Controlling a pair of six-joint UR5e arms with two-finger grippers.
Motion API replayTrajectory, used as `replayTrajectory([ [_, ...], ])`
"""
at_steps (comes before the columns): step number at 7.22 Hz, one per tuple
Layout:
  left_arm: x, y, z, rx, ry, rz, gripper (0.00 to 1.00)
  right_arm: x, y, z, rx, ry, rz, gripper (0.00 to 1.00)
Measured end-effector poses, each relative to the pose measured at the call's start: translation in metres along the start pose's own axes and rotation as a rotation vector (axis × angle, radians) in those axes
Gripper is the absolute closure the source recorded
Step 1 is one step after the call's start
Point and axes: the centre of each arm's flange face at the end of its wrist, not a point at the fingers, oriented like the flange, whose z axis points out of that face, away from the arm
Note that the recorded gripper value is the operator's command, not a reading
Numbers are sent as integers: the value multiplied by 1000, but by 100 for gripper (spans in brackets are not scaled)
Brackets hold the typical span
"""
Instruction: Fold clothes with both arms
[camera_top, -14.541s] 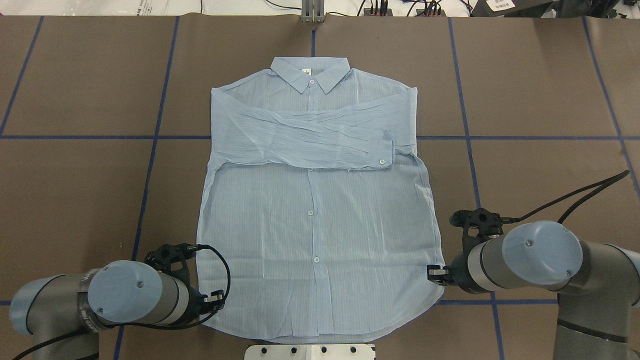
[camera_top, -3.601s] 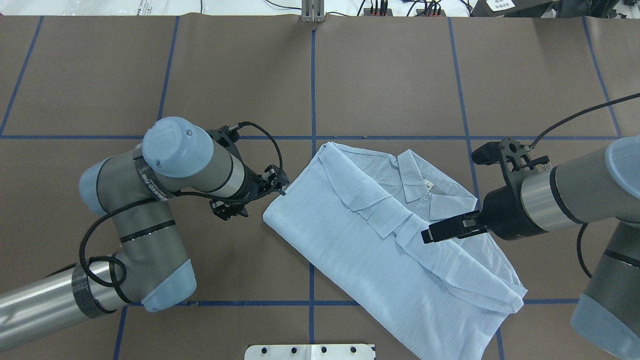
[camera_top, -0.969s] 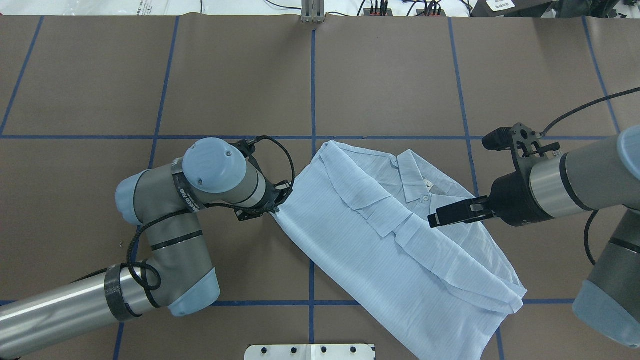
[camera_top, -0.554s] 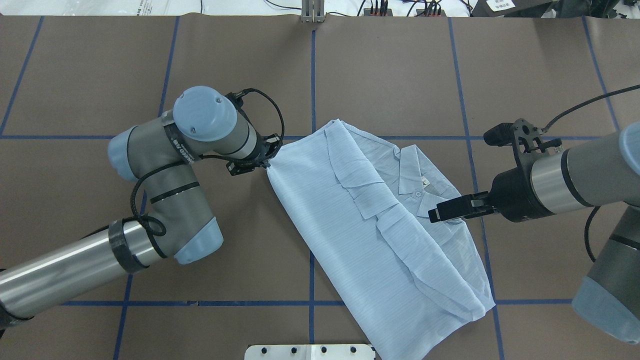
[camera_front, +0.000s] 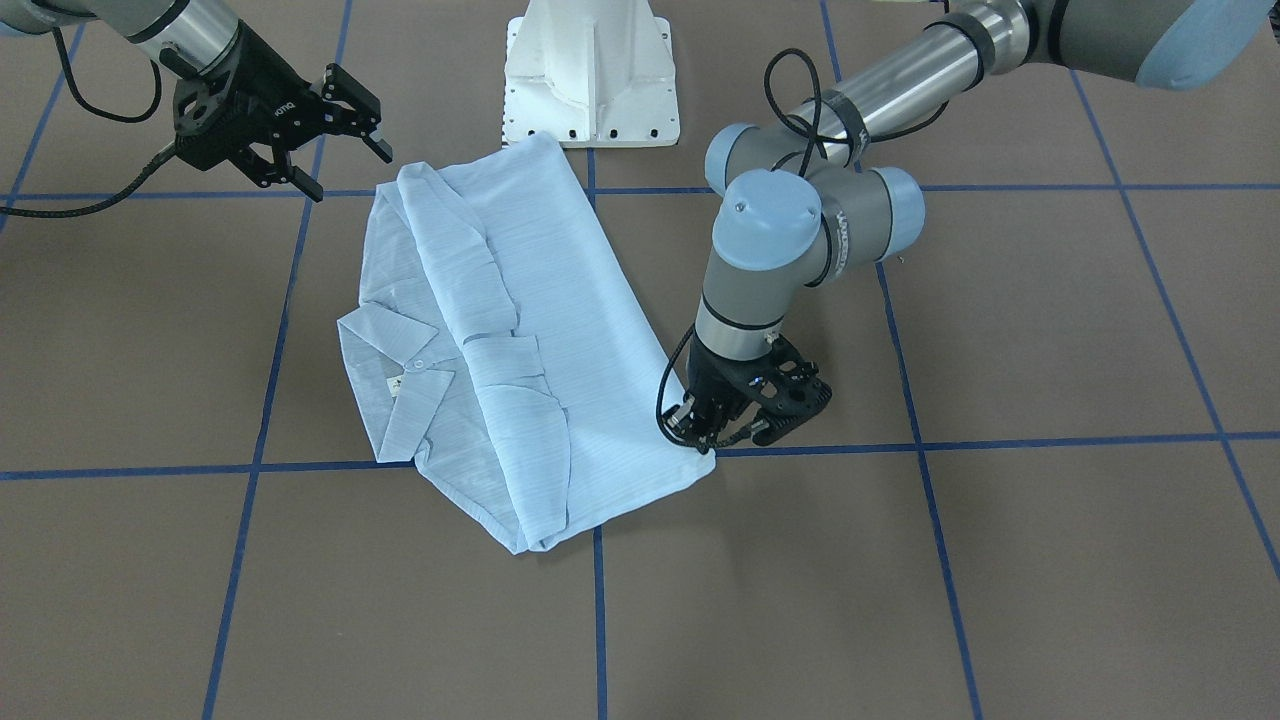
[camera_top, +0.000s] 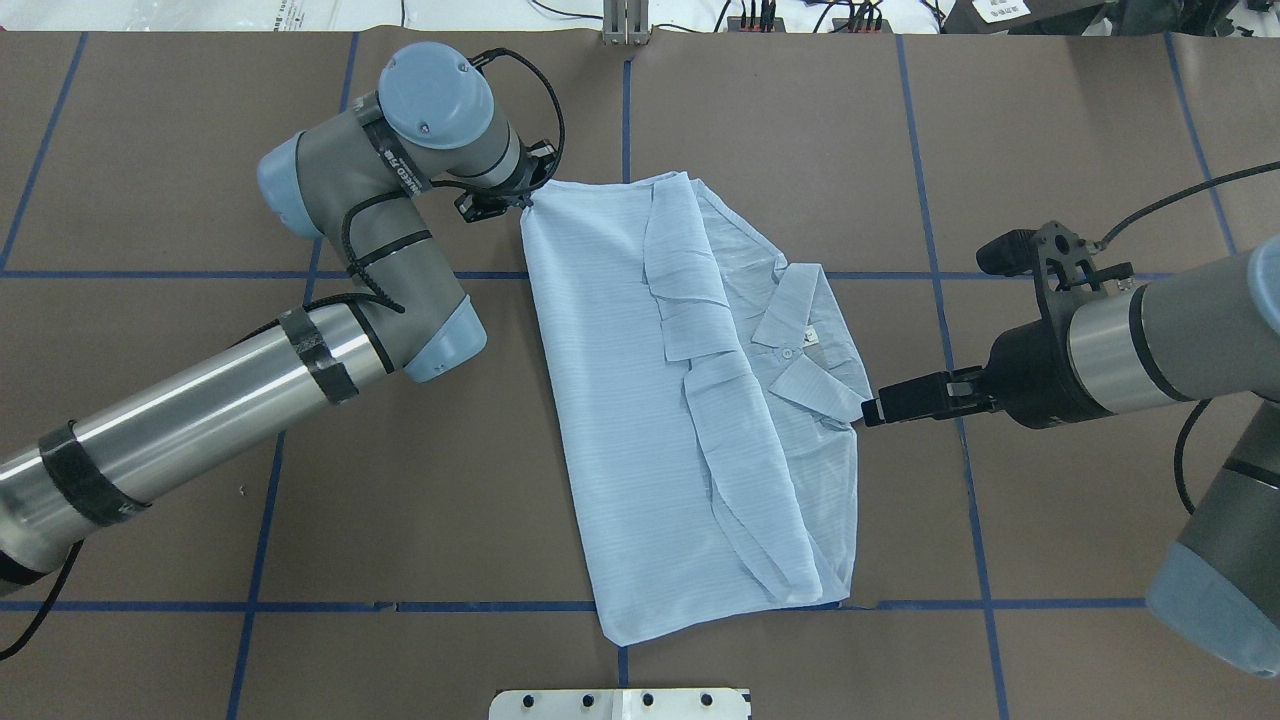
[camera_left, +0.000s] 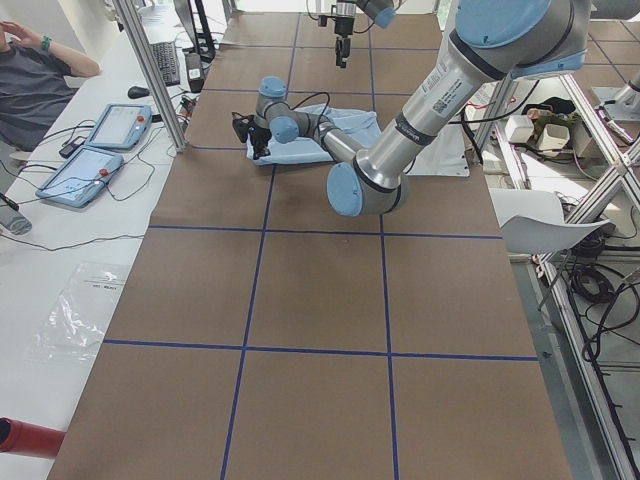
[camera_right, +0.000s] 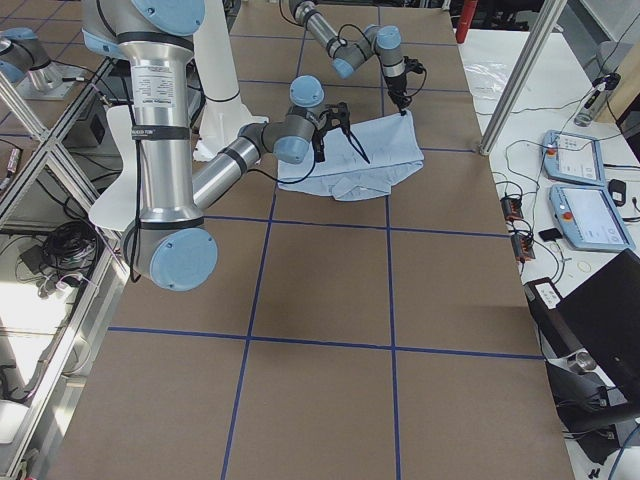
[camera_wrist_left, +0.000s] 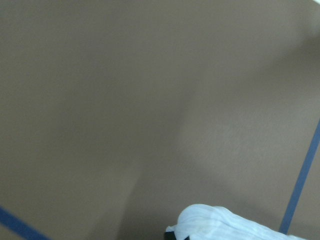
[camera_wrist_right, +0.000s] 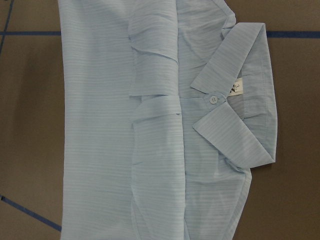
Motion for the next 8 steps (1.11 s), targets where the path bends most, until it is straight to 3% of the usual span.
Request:
replayTrajectory([
  [3, 19, -37, 17, 106, 95, 17, 100, 3, -3, 3, 16, 15, 4, 0],
  [4, 19, -42, 23, 125, 110, 21, 68, 4, -4, 5, 21, 19, 5, 0],
  [5, 19, -45, 24, 133, 122, 25, 1, 5, -5, 7, 23, 23, 6, 0],
  [8, 19, -59, 20, 142, 144, 75, 0, 7, -18, 22, 53, 53, 13, 0],
])
